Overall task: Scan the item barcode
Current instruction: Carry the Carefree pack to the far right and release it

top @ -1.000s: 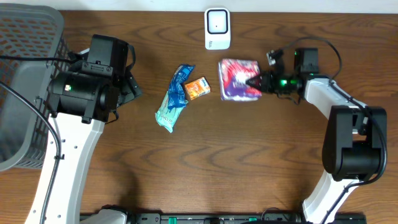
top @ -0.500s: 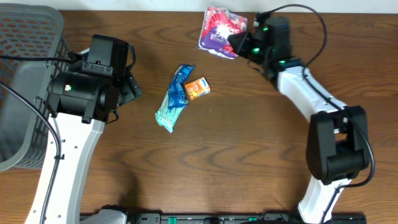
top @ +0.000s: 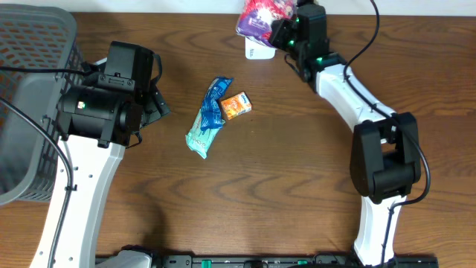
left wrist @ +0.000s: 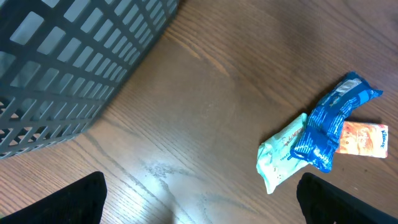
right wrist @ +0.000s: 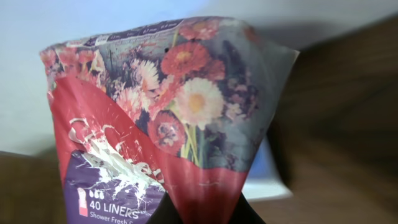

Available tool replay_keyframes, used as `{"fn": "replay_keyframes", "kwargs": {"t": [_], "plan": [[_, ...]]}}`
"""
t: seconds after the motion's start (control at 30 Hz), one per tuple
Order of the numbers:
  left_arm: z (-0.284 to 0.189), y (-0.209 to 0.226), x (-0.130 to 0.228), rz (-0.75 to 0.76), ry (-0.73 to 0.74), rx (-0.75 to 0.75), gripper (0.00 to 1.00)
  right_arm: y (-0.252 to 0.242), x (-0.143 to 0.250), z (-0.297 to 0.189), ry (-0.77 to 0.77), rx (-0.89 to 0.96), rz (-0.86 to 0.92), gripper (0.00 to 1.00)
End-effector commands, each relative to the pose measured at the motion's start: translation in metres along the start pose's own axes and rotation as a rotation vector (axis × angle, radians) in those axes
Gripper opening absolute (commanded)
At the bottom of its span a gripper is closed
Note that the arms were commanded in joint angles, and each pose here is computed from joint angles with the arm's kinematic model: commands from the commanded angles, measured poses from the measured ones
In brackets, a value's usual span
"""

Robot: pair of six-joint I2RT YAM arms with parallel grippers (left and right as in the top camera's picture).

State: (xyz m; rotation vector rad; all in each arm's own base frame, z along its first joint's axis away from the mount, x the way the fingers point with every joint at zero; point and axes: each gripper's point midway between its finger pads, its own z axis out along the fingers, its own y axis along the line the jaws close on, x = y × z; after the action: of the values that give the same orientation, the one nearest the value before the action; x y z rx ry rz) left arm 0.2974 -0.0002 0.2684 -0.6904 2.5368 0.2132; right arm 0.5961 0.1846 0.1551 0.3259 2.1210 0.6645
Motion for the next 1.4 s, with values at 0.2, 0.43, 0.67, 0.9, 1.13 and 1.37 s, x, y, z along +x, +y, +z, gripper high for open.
{"fn": "replay_keyframes", "kwargs": {"t": [0.2, 0.43, 0.67, 0.9, 1.13, 1.37], "plan": [[-0.001, 0.003, -0.003, 0.008, -0.013, -0.017, 0.98, -0.070, -0.093, -0.059, 0.020, 0.251, -0.170, 0.01], [-0.001, 0.003, -0.003, 0.008, -0.013, -0.017, 0.98, -0.214, -0.139, -0.156, 0.020, 0.804, -0.117, 0.01], [-0.001, 0.003, -0.003, 0.008, -0.013, -0.017, 0.98, -0.320, -0.153, -0.241, 0.034, 1.094, -0.006, 0.15], [-0.001, 0.003, -0.003, 0.008, -0.013, -0.017, 0.98, -0.355, -0.146, -0.258, 0.071, 0.932, 0.162, 0.98], [-0.001, 0.003, -0.003, 0.008, -0.013, -0.017, 0.98, -0.324, -0.135, -0.227, 0.137, 0.676, 0.197, 0.99], [-0.001, 0.003, -0.003, 0.008, -0.013, -0.017, 0.98, -0.229, -0.099, -0.176, 0.308, 0.289, 0.154, 0.99]]}}
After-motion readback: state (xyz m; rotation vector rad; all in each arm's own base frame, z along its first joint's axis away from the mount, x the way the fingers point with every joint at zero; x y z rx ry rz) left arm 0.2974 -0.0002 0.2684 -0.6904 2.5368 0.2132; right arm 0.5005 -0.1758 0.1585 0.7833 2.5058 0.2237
